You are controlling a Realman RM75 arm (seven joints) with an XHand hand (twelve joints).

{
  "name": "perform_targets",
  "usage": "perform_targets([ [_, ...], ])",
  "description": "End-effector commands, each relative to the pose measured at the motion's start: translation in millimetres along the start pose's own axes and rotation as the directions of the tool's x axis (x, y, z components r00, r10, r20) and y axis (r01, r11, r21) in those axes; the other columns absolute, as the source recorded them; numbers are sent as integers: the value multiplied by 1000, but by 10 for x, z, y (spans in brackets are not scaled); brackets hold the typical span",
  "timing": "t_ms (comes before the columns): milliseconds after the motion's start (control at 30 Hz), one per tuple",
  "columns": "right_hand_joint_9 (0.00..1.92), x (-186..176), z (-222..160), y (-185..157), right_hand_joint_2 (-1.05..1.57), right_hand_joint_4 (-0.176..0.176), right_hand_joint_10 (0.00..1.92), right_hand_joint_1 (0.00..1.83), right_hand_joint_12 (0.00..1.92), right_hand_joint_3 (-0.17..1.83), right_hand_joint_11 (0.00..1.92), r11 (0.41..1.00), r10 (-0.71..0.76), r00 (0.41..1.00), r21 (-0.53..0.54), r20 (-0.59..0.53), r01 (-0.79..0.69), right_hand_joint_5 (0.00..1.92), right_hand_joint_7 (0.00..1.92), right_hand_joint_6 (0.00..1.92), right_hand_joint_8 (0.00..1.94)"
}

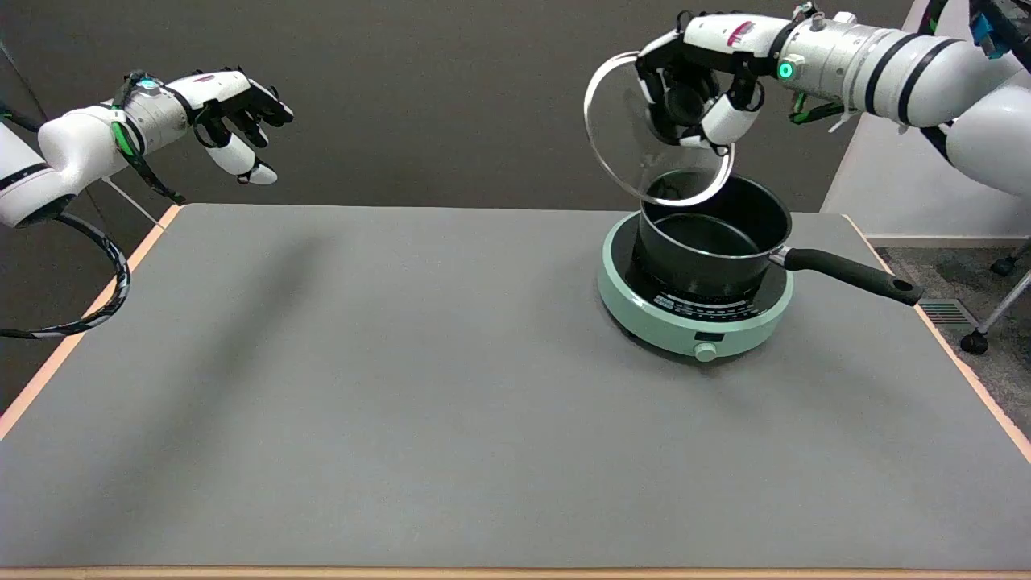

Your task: Place the pot lid onto the table.

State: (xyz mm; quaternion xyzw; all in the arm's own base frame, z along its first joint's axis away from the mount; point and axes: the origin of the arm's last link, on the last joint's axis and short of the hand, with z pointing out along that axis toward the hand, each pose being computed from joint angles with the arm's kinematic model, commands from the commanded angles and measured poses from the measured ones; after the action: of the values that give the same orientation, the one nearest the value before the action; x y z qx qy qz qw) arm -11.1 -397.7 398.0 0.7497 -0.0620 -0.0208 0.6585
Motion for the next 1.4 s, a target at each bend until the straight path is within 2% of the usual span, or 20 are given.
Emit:
perform_targets([
  [33,768,158,107,-435,710,176,1762,1519,1811,1007,652,986,81,993,151,-80,-68,511,860,1667,1558],
  [433,771,181,239,-1013,707,176,1767,1520,1820,1013,657,955,65,995,294,-72,-41,519,861,1657,1555],
  [700,778,59,443,-1370,703,176,1757,1520,1828,1010,656,928,66,998,368,-1,-61,518,866,1662,1543],
  [900,772,-145,598,-1588,705,176,1771,1520,1826,1017,657,913,59,995,398,85,-88,520,860,1656,1556],
  [1033,771,-377,714,-1714,706,176,1773,1520,1832,1017,655,914,27,985,394,173,-94,520,859,1657,1559],
  [1167,770,-618,821,-1791,706,176,1777,1520,1834,1021,654,911,58,966,384,250,-154,519,857,1661,1564],
  [1400,770,-830,869,-1944,705,176,1782,1520,1832,1025,654,906,35,960,397,278,-148,524,857,1656,1568],
])
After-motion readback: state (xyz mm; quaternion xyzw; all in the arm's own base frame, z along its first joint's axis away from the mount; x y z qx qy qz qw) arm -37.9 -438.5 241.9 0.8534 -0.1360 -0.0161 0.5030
